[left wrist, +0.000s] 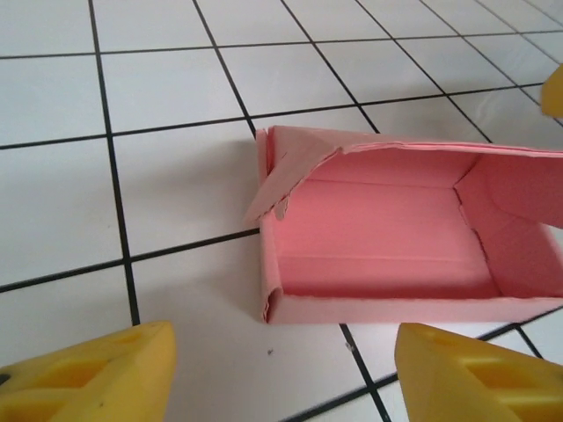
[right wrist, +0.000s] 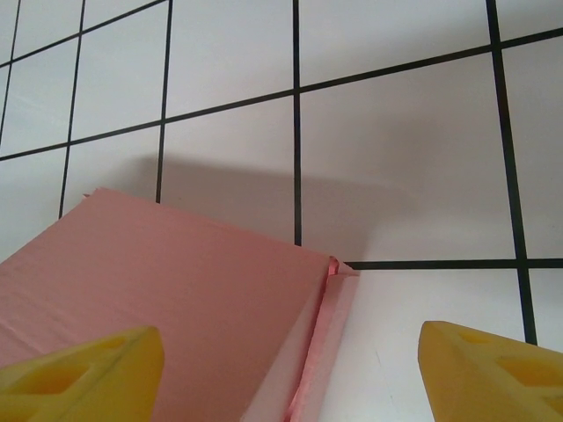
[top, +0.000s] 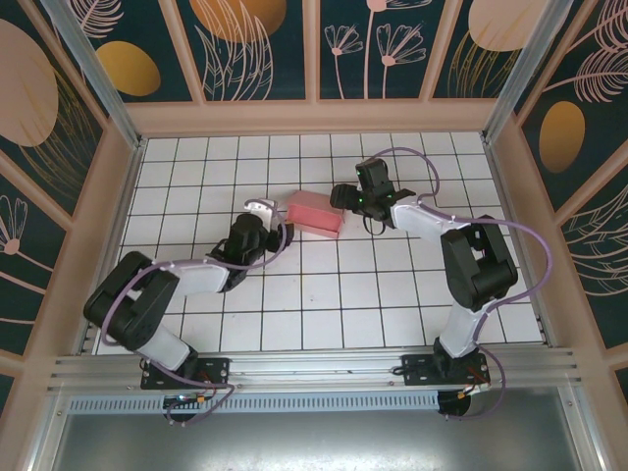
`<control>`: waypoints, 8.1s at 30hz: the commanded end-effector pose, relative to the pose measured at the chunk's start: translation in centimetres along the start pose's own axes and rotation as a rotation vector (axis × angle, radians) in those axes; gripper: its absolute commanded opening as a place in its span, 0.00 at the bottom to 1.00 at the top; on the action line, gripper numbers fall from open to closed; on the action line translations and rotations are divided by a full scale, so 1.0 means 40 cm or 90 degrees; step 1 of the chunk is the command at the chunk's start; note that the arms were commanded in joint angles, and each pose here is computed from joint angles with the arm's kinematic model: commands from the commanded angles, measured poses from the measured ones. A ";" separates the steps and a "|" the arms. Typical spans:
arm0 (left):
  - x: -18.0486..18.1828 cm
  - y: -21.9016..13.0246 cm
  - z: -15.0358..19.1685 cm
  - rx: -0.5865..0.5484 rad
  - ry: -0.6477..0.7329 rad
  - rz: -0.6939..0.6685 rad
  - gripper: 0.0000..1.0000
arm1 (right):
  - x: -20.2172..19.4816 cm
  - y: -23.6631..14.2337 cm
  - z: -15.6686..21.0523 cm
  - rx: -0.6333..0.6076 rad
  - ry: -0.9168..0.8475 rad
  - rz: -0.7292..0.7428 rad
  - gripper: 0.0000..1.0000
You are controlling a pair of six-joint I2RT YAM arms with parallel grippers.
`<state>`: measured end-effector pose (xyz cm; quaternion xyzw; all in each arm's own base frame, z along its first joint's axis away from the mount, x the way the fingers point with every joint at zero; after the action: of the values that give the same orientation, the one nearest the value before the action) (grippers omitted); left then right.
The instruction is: Fold the paper box
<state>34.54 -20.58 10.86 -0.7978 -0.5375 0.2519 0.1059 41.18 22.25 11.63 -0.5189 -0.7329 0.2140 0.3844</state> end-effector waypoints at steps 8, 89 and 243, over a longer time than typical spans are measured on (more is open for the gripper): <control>-0.138 -0.085 -0.123 0.024 -0.075 0.151 0.91 | -0.018 0.039 0.079 0.020 -0.052 0.010 0.77; 0.069 0.128 0.070 0.258 -0.270 0.050 0.28 | 0.000 -0.026 0.100 0.008 0.080 -0.238 0.59; -0.255 -0.150 -0.180 -0.554 0.916 -0.159 0.83 | 0.074 -0.390 0.059 0.071 0.268 -0.564 0.44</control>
<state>31.31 -26.64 18.43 -0.6931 -0.4358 -0.5326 0.2145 30.47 18.78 21.53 -0.1923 -0.7683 -0.0452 0.6088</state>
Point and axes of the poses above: each hand's point on the last joint's axis, 136 mm out from that joint toward the fingers, its own y axis out along the fingers, its own x axis along the line the jaws close on, z = x × y, the point moved 2 cm from there along -y, back along the fingers, and after that the axes turned 6 degrees about -y, right-handed, at the moved point
